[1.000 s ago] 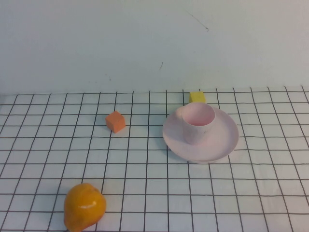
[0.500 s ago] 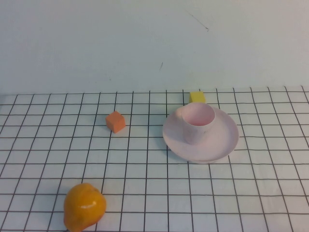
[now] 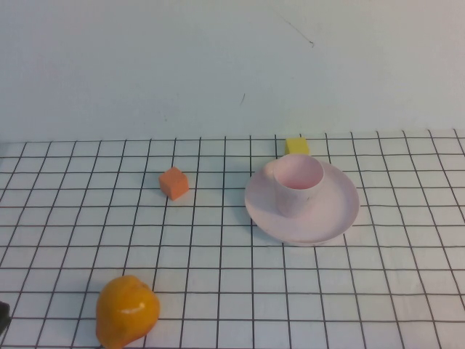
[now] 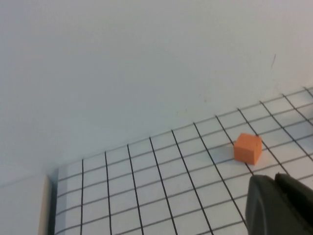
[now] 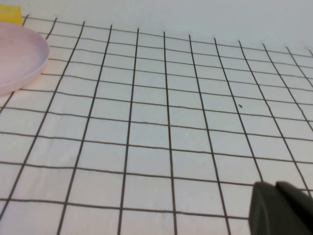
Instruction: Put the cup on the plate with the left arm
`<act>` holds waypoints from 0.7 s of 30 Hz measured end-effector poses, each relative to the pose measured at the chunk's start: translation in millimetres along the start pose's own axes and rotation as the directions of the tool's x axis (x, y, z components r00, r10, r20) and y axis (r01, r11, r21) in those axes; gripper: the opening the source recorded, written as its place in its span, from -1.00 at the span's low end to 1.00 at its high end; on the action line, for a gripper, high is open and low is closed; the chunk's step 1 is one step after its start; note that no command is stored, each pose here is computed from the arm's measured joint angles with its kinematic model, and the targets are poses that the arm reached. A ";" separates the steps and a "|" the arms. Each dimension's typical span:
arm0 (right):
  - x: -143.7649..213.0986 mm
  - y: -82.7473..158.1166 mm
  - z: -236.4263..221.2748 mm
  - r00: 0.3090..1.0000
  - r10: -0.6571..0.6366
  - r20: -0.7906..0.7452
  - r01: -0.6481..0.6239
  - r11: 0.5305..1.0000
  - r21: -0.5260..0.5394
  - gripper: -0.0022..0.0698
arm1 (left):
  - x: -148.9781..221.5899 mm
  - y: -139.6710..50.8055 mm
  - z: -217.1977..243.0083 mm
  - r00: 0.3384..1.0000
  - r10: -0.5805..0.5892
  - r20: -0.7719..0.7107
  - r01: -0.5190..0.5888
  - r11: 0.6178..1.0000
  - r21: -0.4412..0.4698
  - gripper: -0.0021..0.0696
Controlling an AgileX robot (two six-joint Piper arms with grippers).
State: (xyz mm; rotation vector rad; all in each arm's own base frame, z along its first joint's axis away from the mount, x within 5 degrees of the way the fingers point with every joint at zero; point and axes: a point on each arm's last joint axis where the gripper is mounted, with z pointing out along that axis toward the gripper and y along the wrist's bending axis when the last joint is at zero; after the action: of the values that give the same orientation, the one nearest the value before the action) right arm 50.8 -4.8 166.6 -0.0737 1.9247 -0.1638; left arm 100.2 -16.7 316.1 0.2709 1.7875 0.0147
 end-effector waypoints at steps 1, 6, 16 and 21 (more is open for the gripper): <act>0.0 0.0 0.0 1.000 0.000 0.000 0.000 1.000 0.000 -0.95 | 4.0 -0.7 1.3 1.000 0.002 -0.012 -0.002 1.000 0.001 -0.94; 0.0 0.0 0.0 1.000 0.000 0.000 0.000 1.000 0.000 -0.95 | 33.5 -5.9 6.8 0.996 0.007 -0.084 -0.006 1.000 0.017 -0.94; 0.0 0.0 0.0 1.000 0.000 0.000 0.000 1.000 0.000 -0.95 | 86.9 -4.4 -12.9 0.992 -0.095 -0.083 0.091 0.995 -0.049 -0.94; 0.0 0.0 0.0 1.000 0.000 0.000 0.000 1.000 0.000 -0.95 | 107.7 -5.6 -18.3 0.969 -0.239 -0.068 0.233 0.968 -0.092 -0.94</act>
State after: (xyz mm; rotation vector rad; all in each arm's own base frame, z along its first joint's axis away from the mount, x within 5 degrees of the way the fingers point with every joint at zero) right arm 50.8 -4.8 166.6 -0.0737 1.9247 -0.1638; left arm 59.3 0.9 216.2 -0.0045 1.8822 -0.0704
